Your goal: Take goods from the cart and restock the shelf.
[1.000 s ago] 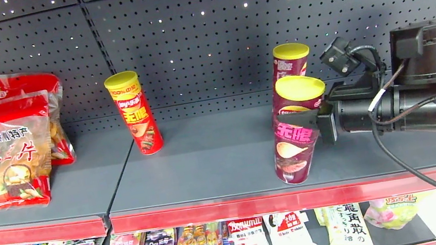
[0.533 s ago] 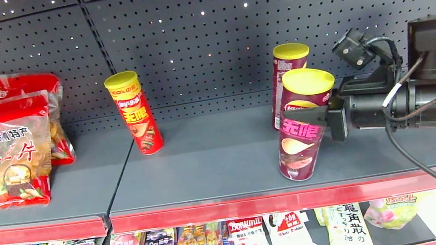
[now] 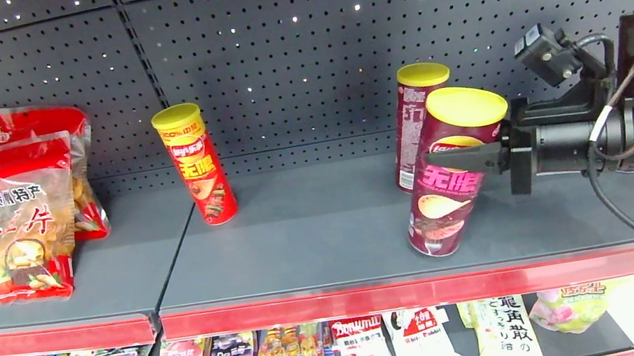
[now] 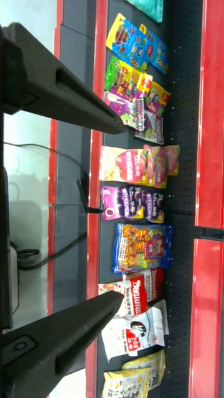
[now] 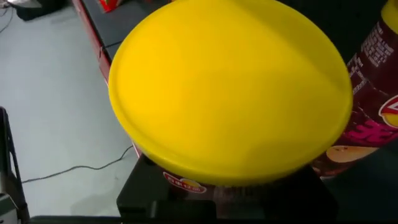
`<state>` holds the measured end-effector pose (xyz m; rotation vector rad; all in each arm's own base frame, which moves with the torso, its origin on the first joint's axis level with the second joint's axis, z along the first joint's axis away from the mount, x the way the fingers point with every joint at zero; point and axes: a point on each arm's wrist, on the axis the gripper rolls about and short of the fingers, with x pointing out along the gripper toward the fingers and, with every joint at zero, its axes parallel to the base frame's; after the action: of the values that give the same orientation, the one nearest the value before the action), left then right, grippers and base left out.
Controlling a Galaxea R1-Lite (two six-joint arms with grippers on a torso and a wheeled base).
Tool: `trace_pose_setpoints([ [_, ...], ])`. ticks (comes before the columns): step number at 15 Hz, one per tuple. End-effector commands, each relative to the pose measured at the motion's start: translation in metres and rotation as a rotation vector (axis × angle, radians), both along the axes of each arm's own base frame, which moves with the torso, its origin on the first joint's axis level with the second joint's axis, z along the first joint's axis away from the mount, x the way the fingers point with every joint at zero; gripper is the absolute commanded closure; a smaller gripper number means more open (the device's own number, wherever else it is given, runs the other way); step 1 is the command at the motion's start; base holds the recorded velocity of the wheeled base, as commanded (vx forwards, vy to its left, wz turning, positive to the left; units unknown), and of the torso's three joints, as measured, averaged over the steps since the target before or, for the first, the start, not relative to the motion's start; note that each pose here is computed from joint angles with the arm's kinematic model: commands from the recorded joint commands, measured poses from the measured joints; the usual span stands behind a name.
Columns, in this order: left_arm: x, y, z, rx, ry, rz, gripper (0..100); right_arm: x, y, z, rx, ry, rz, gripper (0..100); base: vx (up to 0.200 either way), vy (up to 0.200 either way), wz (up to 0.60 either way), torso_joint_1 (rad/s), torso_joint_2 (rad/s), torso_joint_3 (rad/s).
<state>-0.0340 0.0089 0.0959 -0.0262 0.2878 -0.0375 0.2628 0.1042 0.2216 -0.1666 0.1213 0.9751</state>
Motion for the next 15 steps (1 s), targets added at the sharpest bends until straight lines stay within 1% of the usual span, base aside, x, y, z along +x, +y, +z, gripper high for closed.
trace_pose_setpoints([
  [1,0.000,0.000,0.000,0.000,0.002,0.000,0,0.011,-0.005,-0.008,-0.025,-0.006,0.002,100,0.000,0.000,0.00,0.000,0.00,0.000],
  [3,0.000,0.000,0.000,0.000,0.002,0.000,0,0.014,-0.008,-0.011,-0.038,-0.012,0.020,100,0.000,0.000,0.00,0.000,0.00,0.000],
  [7,0.000,0.000,0.000,0.000,0.002,0.000,0,0.015,-0.007,-0.016,-0.027,0.011,0.085,100,0.000,0.000,0.00,0.000,0.00,0.000],
  [15,0.000,0.000,0.000,0.002,0.002,0.000,0,0.019,-0.005,-0.024,-0.046,0.014,0.101,100,0.000,0.000,0.00,0.000,0.00,0.000],
])
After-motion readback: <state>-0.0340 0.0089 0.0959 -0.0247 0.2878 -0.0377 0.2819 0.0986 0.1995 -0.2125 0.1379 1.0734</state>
